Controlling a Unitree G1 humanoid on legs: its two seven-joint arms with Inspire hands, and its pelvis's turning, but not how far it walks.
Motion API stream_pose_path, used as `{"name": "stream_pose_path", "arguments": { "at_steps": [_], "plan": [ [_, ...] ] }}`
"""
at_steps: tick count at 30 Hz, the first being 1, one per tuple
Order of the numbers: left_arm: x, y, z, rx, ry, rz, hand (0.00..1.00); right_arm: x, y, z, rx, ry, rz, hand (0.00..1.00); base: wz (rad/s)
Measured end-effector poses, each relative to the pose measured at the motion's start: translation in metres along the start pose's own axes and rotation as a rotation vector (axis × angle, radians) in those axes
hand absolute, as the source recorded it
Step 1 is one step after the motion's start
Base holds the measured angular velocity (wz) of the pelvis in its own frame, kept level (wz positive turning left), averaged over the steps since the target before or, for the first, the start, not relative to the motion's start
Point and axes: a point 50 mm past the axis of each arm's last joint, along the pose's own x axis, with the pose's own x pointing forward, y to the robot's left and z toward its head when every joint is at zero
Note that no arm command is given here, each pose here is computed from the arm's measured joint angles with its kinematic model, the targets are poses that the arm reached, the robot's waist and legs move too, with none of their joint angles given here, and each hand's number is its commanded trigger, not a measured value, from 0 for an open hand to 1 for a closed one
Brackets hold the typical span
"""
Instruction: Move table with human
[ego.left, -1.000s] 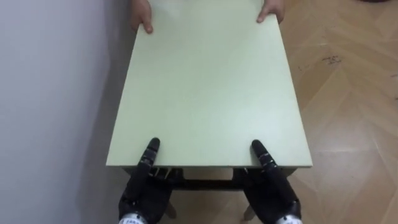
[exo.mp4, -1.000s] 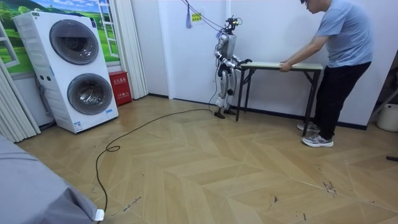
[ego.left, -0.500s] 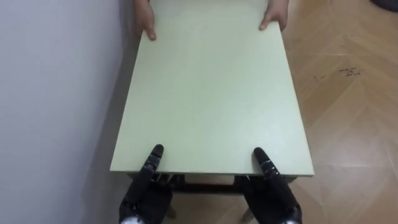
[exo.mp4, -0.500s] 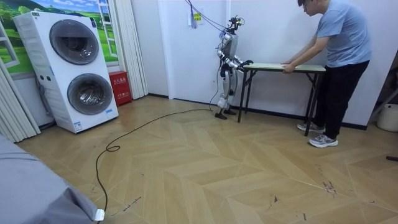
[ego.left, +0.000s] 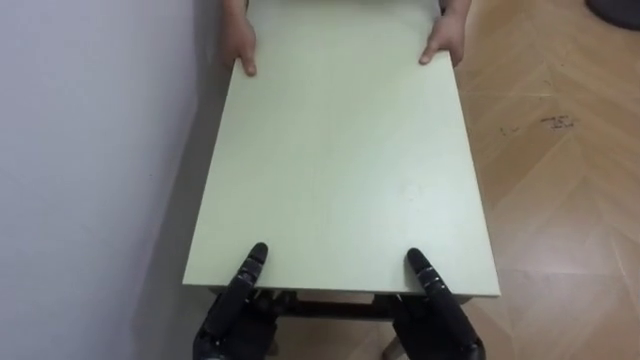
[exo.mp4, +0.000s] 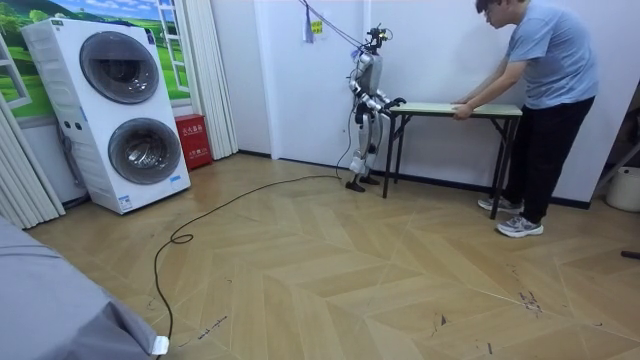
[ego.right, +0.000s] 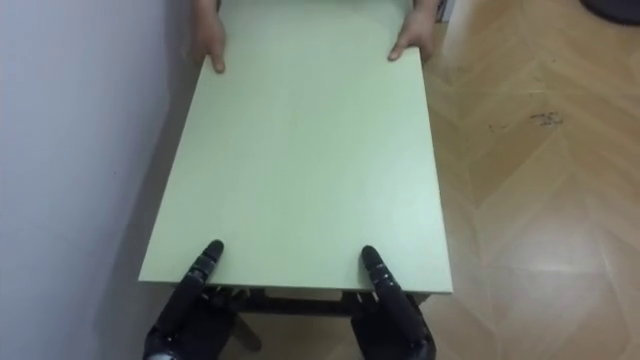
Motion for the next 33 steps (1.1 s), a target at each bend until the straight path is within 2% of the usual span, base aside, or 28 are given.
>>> {"name": "stream_pose_path", "arguments": {
  "at_steps": [9,10,11,12,13,16,21,23,33],
  "plan": [
    [-0.001,0.001,-0.002,0.003,0.006,0.007,1.0,-0.002,-0.003,0.0,0.003,0.001,-0.011,1.0,0.0],
    [-0.001,0.002,-0.002,0.004,0.006,0.008,0.78,-0.002,-0.003,-0.001,0.003,0.001,-0.012,1.0,0.0],
    [-0.001,0.002,-0.003,0.004,0.008,0.011,0.6,-0.003,-0.004,-0.001,0.004,0.001,-0.015,0.76,0.0],
    [-0.002,0.003,-0.004,0.003,0.011,0.014,0.29,-0.003,-0.005,-0.001,0.004,0.002,-0.017,0.42,0.0],
    [-0.002,0.003,-0.004,0.003,0.011,0.015,0.0,-0.003,-0.005,-0.001,0.004,0.002,-0.017,0.0,0.0],
    [-0.003,0.004,-0.004,0.007,0.013,0.018,0.0,-0.004,-0.006,-0.001,0.004,0.003,-0.019,0.0,0.0],
    [-0.005,0.006,0.0,0.245,0.03,-0.014,0.0,-0.007,-0.009,0.003,-0.066,0.017,-0.001,0.0,0.0],
    [-0.005,0.007,0.001,0.298,0.032,-0.017,0.0,-0.007,-0.01,0.004,-0.085,0.021,-0.001,0.0,0.0],
    [-0.009,0.013,0.01,0.36,0.029,-0.053,0.0,-0.016,-0.014,0.006,-0.188,0.068,0.089,0.0,0.0]
  ]
}}
